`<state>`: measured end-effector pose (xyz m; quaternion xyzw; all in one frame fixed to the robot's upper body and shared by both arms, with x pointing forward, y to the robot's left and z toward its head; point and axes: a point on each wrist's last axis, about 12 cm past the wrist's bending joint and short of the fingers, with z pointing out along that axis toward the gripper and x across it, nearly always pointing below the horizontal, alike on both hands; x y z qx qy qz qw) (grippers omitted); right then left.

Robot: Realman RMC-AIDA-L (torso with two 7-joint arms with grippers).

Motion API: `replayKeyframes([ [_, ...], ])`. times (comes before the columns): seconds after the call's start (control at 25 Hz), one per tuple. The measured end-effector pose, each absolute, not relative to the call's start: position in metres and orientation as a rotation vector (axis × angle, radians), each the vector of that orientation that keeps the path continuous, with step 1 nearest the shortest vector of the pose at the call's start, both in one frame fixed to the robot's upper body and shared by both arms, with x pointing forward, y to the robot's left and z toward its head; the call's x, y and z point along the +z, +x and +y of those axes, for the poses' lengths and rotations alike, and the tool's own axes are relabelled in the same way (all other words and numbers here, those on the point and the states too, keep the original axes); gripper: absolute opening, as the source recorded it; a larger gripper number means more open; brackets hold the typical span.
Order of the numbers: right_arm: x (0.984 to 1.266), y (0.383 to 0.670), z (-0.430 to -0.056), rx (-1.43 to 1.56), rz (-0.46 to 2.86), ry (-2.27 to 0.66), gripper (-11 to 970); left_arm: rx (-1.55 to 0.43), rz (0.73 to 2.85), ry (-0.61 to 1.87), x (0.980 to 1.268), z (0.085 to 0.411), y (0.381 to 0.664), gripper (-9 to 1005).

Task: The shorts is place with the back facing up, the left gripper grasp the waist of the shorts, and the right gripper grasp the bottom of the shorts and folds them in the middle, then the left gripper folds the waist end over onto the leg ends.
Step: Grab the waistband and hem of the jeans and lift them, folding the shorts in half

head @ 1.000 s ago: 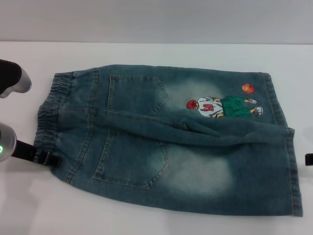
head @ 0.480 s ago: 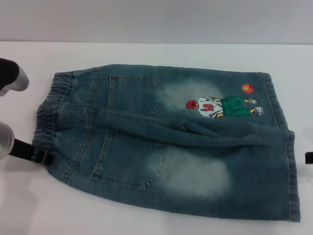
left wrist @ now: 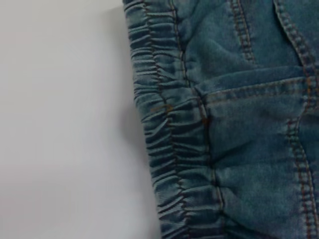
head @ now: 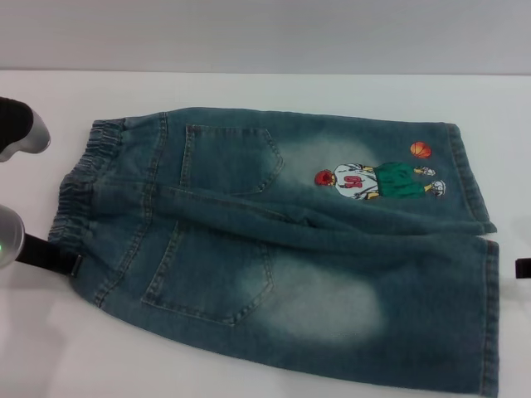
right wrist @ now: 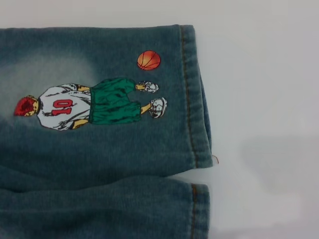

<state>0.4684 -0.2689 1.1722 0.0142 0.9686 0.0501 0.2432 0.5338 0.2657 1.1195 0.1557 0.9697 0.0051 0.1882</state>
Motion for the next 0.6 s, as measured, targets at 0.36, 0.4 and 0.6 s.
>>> replayKeyframes([
  [0.36, 1.171, 0.467, -0.269, 0.136, 2.654, 0.039, 689, 0.009, 2.695, 0.441, 1.129, 0.262, 0.532, -2],
  [0.4, 1.171, 0.467, -0.269, 0.137, 2.654, 0.039, 689, 0.008, 2.691, 0.441, 1.131, 0.262, 0.531, -1],
  [0.6, 1.17, 0.466, -0.268, 0.137, 2.657, 0.037, 689, 0.001, 2.673, 0.454, 1.137, 0.259, 0.529, 3],
])
